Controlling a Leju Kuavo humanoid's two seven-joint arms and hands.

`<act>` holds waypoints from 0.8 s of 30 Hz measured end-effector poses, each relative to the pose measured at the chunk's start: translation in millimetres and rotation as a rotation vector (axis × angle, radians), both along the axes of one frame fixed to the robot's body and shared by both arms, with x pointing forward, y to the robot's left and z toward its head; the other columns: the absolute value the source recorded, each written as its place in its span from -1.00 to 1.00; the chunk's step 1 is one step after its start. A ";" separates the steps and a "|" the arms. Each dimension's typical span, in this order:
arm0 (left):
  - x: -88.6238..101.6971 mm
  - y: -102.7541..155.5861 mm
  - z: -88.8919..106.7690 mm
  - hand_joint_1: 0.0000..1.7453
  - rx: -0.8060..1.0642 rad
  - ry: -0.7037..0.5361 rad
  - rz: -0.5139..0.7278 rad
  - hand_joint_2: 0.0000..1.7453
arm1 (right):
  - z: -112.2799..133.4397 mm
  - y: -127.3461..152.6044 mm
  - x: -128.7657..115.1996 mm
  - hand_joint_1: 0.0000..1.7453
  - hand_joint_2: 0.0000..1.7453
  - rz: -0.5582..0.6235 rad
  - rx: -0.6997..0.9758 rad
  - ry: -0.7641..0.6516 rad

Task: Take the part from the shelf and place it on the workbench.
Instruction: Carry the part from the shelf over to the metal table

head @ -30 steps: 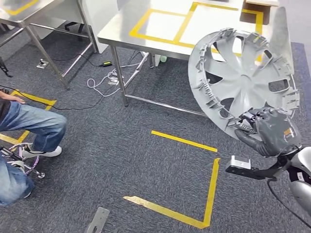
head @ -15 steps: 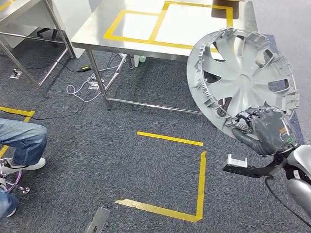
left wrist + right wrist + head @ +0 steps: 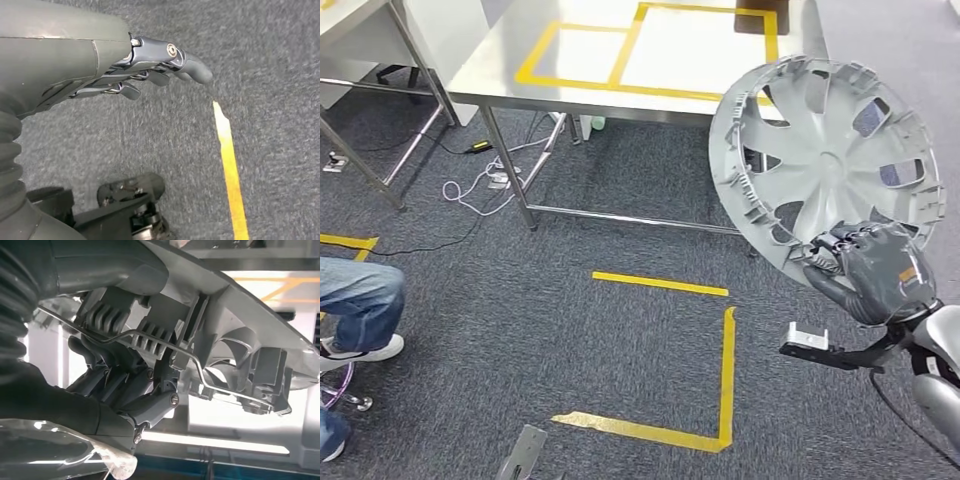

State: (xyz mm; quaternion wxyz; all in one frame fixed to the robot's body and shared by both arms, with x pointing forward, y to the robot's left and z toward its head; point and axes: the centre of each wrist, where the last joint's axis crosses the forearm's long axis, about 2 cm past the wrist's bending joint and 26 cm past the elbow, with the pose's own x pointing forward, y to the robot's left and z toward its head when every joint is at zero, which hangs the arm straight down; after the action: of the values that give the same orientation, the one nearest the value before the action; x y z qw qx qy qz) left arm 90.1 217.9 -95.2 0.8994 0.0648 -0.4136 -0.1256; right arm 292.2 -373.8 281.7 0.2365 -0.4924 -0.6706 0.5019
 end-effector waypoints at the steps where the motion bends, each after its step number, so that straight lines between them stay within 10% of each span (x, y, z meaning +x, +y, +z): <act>1: -0.1 0.2 -0.1 -1.00 -0.008 0.000 -0.003 1.00 | -0.5 0.0 -0.3 1.00 1.00 -0.002 -0.005 -0.006; 24: 1.5 2.5 -0.2 -1.00 -0.021 -0.016 -0.021 1.00 | -3.8 -1.6 0.3 1.00 1.00 -0.009 -0.021 -0.022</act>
State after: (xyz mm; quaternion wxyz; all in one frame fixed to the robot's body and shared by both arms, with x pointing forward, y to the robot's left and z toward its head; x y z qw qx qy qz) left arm 91.7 220.4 -95.4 0.8953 0.0519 -0.4229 -0.1301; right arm 292.5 -375.3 277.9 0.2261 -0.5033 -0.6657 0.5024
